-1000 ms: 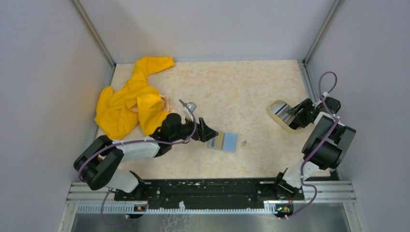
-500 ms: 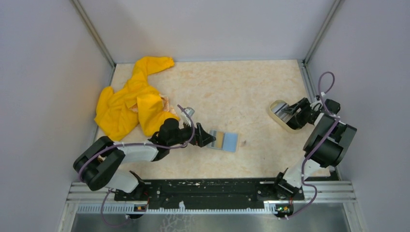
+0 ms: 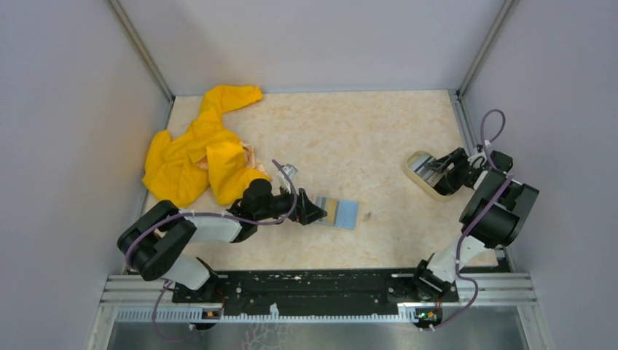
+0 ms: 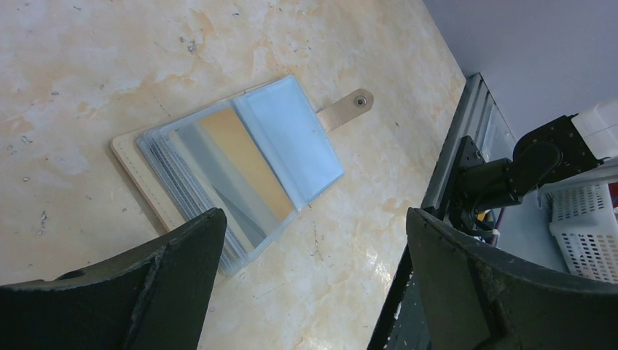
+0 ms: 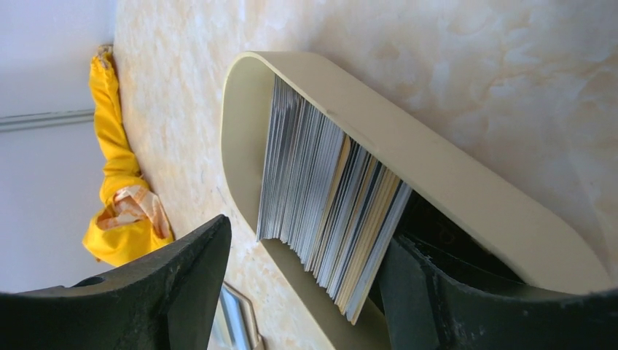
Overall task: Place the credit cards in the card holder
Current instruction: Pick up the credit card from the storage box.
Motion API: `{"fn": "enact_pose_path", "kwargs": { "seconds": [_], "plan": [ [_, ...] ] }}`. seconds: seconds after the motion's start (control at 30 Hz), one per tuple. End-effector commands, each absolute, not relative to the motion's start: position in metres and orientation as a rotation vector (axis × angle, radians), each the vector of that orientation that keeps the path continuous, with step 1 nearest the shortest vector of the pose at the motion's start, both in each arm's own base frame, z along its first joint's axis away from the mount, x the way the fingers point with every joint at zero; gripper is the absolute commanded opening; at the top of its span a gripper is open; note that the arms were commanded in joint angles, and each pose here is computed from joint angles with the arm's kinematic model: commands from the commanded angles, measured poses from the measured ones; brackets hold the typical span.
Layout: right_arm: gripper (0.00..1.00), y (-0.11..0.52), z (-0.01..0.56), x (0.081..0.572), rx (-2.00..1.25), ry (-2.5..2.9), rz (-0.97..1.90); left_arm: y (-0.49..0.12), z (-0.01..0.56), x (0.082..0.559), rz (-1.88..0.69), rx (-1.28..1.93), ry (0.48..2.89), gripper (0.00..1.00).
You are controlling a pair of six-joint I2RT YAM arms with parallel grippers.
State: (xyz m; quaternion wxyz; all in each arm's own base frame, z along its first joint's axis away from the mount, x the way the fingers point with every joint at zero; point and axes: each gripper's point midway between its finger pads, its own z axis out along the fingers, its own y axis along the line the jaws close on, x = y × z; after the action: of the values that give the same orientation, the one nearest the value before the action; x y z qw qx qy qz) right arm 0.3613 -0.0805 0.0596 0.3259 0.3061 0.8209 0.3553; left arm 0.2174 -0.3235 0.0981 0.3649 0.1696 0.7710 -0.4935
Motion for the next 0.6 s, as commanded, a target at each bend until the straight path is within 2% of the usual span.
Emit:
{"fn": "enact_pose_path", "kwargs": {
  "seconds": [0.0, 0.23, 0.57],
  "plan": [
    [0.7, -0.086, 0.057, 0.372, 0.79, 2.123, 0.958, -0.328, 0.109, 0.217, -1.305, 0.481, 1.921, 0.99],
    [0.69, -0.081, 0.058, 0.373, 0.813, 2.113, 1.019, -0.327, 0.111, 0.215, -1.311, 0.475, 1.919, 0.99],
    [0.64, -0.091, 0.091, 0.37, 0.764, 2.026, 1.027, -0.326, 0.113, 0.215, -1.311, 0.477, 1.915, 0.99]
  ]
}}
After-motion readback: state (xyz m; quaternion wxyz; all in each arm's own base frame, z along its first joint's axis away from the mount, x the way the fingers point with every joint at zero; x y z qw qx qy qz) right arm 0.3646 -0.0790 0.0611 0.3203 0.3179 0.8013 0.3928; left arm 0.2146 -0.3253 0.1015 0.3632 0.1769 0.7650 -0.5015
